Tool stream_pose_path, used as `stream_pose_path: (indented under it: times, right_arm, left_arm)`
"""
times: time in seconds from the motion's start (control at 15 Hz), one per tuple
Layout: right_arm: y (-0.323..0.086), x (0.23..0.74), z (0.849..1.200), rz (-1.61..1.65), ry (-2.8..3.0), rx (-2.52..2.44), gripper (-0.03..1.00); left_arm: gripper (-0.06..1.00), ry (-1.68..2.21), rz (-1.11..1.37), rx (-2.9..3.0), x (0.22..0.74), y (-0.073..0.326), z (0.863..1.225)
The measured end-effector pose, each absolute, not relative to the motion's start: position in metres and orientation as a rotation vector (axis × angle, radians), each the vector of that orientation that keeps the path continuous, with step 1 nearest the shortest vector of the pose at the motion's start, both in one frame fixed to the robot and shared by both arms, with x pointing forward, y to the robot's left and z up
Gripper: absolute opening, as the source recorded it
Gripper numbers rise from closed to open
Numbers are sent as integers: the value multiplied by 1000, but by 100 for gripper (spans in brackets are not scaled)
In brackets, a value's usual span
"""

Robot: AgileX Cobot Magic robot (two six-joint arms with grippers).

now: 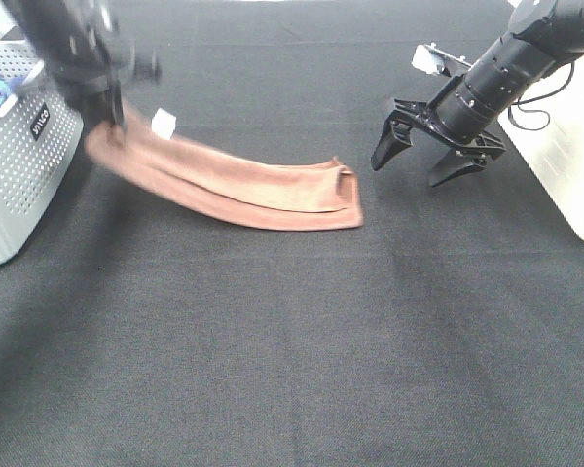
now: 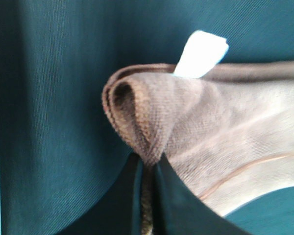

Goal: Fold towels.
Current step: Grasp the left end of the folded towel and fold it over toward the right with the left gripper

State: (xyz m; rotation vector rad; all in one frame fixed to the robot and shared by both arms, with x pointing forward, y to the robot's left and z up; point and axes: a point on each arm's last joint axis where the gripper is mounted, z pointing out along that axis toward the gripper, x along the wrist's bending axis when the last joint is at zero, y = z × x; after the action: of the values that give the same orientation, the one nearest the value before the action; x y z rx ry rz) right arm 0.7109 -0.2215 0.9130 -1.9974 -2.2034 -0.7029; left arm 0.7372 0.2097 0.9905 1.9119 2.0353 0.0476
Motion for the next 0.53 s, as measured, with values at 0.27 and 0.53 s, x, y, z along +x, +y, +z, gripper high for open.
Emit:
stream_pose_path:
  times: [0.27,0.53]
  right_arm:
    - [-222,711,913,-703,-2203,-1997,85]
    - [-222,711,913,-703,-2203,-1997,85]
  left_arm:
    - [4,1980,-72,1811,738,194,1007]
    - [4,1873,-284,1818,725,129,996]
